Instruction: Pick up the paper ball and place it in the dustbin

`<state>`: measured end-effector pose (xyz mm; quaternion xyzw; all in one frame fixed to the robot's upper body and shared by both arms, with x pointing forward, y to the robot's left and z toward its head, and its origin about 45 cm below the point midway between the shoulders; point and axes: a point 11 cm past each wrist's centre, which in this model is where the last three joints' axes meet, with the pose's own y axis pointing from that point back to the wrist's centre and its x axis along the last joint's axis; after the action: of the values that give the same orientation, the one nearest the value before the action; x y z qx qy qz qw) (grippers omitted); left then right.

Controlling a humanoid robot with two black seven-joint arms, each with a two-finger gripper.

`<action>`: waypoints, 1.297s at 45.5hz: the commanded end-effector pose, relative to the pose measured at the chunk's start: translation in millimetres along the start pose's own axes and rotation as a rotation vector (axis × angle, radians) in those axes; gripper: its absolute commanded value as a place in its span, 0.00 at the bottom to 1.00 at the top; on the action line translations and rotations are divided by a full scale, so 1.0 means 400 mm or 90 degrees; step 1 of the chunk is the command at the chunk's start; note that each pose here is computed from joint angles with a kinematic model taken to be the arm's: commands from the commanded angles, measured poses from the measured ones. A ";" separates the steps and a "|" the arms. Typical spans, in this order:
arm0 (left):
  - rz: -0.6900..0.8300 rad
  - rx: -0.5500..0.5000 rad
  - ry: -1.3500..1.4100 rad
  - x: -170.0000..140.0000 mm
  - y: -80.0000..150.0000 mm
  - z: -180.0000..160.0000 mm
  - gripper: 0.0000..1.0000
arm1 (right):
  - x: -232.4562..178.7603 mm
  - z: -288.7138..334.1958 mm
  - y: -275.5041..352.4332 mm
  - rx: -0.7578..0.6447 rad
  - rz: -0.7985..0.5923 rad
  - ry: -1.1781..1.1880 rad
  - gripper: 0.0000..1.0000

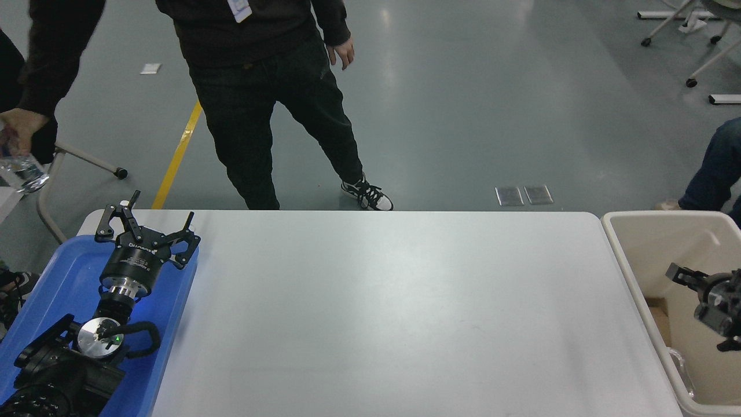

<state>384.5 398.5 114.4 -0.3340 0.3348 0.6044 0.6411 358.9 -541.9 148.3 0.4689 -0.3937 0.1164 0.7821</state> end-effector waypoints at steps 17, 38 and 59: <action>-0.001 0.000 -0.001 -0.001 0.000 0.002 0.99 | 0.103 -0.289 0.400 0.200 -0.320 0.198 1.00; 0.000 0.000 0.000 0.000 0.000 0.000 0.99 | 0.042 -0.542 0.697 0.282 -0.385 0.351 1.00; 0.001 0.001 0.000 0.001 0.002 -0.001 0.99 | 0.060 -0.554 0.739 0.286 -0.414 0.297 1.00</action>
<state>384.2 398.8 114.2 -0.3336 0.3348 0.6047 0.6411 326.9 -215.4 292.4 0.6816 0.0006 0.0602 0.7293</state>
